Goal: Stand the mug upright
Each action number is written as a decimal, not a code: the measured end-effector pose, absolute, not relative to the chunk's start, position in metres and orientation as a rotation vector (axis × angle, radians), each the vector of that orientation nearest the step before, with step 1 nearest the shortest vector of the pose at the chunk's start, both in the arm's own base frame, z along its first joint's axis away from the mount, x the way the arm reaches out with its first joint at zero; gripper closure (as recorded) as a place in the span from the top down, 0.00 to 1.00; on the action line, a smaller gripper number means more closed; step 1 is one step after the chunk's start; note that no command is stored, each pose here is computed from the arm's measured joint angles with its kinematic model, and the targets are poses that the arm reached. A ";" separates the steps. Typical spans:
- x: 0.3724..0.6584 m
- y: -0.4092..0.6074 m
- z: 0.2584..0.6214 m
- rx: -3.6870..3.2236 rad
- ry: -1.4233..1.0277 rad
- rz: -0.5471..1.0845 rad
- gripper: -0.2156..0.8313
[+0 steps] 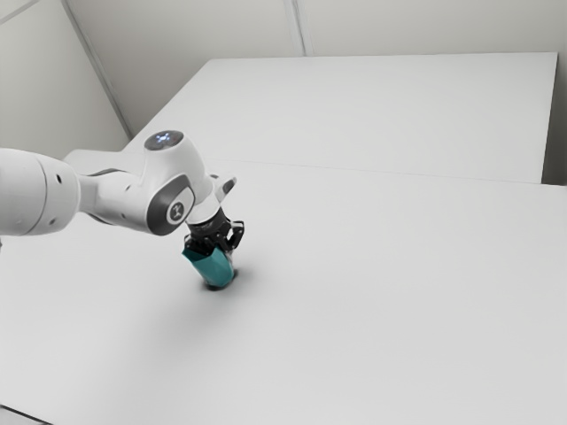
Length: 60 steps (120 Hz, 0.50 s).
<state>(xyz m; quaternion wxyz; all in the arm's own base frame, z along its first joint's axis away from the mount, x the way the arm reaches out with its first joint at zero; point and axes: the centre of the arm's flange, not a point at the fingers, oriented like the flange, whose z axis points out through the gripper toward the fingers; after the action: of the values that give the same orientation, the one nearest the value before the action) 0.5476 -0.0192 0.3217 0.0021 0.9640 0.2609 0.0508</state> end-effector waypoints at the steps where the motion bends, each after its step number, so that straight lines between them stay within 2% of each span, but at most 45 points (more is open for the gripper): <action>1: 0.548 -0.019 0.321 3.023 0.822 0.159 0.05; 13: 0.548 -0.019 0.320 3.011 0.854 0.164 0.05; 37: 0.549 -0.021 0.327 2.989 0.885 0.182 0.46; 48: 0.548 -0.021 0.339 2.980 0.894 0.206 0.58; 60: 0.544 -0.024 0.366 2.971 0.894 0.247 0.66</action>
<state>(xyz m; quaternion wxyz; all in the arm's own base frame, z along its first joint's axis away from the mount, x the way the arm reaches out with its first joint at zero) 0.5436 -0.0235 0.3662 0.0147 0.9545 0.2872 0.0793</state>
